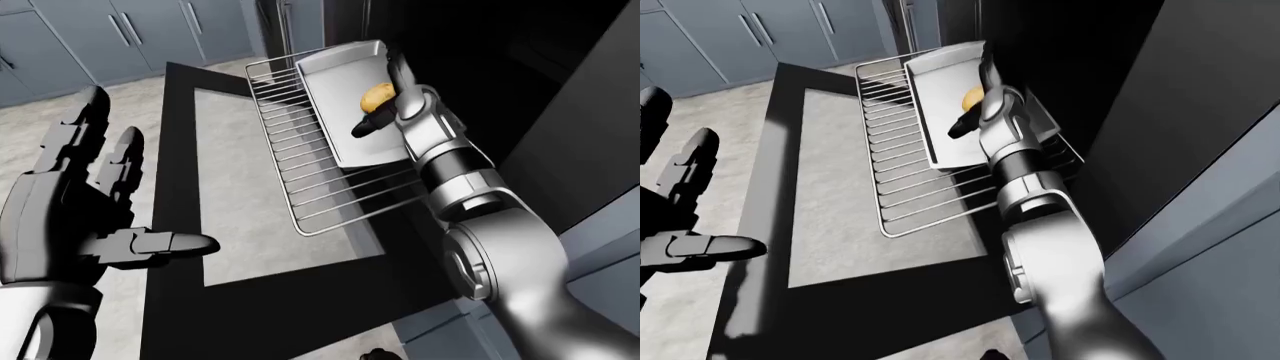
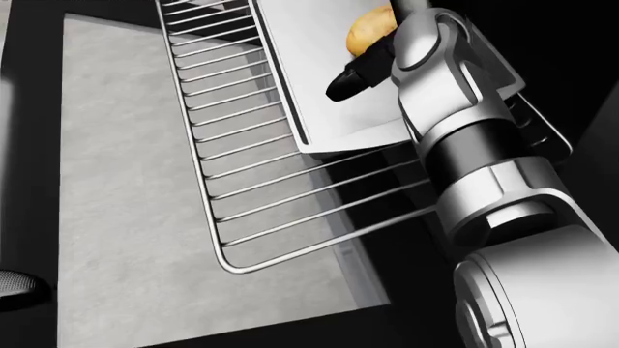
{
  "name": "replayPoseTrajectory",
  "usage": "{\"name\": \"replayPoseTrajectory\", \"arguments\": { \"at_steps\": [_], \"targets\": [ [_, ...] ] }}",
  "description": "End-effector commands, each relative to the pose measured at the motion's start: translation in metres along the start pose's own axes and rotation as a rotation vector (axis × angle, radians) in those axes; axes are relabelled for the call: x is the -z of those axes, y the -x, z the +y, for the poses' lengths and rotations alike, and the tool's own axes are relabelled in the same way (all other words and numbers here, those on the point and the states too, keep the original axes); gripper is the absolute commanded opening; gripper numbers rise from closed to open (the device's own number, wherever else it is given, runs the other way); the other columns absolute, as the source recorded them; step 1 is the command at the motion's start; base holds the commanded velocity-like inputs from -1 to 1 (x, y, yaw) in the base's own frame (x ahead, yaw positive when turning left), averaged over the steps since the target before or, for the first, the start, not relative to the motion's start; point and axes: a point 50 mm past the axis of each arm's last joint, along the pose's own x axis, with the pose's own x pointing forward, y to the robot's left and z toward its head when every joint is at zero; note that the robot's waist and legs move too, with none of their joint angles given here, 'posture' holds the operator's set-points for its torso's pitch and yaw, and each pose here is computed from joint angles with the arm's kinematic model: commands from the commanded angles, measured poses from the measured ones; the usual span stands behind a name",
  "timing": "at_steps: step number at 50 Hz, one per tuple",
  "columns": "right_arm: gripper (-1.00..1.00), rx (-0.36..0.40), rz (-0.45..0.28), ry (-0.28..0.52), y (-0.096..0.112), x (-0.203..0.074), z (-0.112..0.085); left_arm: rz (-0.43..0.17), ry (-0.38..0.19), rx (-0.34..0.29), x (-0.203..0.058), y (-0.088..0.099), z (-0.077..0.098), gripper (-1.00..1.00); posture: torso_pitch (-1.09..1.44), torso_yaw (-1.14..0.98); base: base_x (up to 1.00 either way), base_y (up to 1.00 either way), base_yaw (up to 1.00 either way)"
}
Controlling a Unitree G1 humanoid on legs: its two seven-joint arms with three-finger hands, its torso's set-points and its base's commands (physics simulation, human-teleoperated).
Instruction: Pick the potato from the oven and place it on the plate on the counter.
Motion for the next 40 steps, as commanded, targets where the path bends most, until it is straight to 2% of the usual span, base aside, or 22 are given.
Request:
{"name": "replayPoseTrajectory", "arguments": {
  "at_steps": [1,7,14,23,31,34,36,40],
  "targets": [
    [0.76,0.068,-0.092,0.026,0.001,-0.022,-0.015,-0.065,-0.014,-0.004,-0.010,0.002,0.001,1.00,0.20,0.00,0.00,0.00,0.00],
    [0.69,0.095,-0.064,0.090,-0.001,-0.009,-0.012,-0.071,-0.012,-0.008,-0.012,0.003,0.003,1.00,0.20,0.00,0.00,0.00,0.00],
    [0.36,0.103,0.005,0.110,-0.002,0.011,-0.008,-0.074,-0.007,-0.012,-0.011,0.006,0.004,1.00,0.20,0.00,0.00,0.00,0.00],
    [-0.11,0.095,0.015,0.127,-0.002,0.018,-0.003,-0.081,-0.006,-0.012,-0.012,0.007,0.005,1.00,0.20,0.00,0.00,0.00,0.00],
    [-0.28,0.088,0.022,0.249,0.001,0.032,0.017,-0.085,-0.002,-0.016,-0.013,0.008,0.007,1.00,0.20,0.00,0.00,0.00,0.00],
    [-0.47,0.095,0.015,0.283,0.003,0.035,0.022,-0.087,-0.001,-0.017,-0.013,0.009,0.008,1.00,0.20,0.00,0.00,0.00,0.00],
    [-1.00,0.107,-0.007,0.258,0.002,0.029,0.019,-0.087,0.000,-0.019,-0.013,0.008,0.008,1.00,0.20,0.00,0.00,0.00,0.00],
    [-1.00,0.148,-0.033,0.201,0.001,0.018,0.006,-0.087,0.001,-0.019,-0.013,0.008,0.008,1.00,0.20,0.00,0.00,0.00,0.00]
  ]
}}
